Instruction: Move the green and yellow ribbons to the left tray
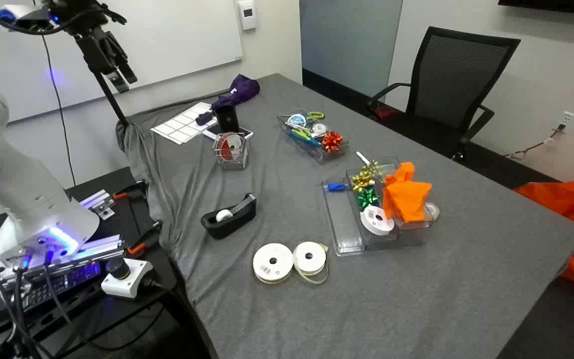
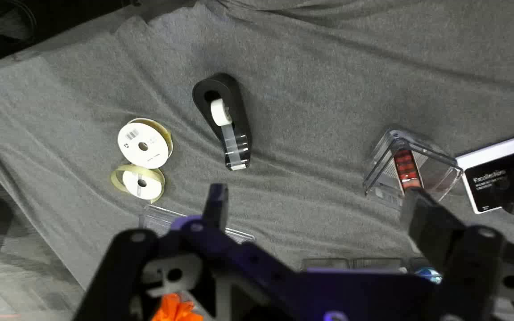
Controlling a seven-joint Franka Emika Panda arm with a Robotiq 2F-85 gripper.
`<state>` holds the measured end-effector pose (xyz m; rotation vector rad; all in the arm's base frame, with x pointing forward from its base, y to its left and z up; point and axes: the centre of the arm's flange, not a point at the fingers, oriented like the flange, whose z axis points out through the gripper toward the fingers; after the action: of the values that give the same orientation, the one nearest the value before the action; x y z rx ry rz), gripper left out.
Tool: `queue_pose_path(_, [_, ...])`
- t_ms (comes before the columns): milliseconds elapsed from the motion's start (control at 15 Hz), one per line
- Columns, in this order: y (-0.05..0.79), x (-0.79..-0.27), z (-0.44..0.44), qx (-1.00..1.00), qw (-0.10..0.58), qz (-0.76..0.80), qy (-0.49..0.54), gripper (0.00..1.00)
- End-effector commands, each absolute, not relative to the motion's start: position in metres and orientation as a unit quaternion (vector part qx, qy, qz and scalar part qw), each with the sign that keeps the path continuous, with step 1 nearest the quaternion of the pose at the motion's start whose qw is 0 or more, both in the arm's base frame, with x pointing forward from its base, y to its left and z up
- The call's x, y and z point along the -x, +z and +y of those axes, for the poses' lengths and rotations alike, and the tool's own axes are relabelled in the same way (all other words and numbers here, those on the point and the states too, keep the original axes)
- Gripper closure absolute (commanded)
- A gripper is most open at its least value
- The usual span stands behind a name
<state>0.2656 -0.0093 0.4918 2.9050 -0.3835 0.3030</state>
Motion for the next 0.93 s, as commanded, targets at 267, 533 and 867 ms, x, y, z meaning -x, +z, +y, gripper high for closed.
queue_pose_path(267, [0.4909, -0.2654, -0.0094, -0.982, 0.098, -0.13, 0.101, 0.0])
queue_pose_path(533, [0.4909, -0.2654, -0.0094, -0.982, 0.098, -0.13, 0.101, 0.0])
queue_pose_path(867, [0.4958, -0.2689, -0.011, -0.98, 0.089, -0.135, 0.114, 0.0])
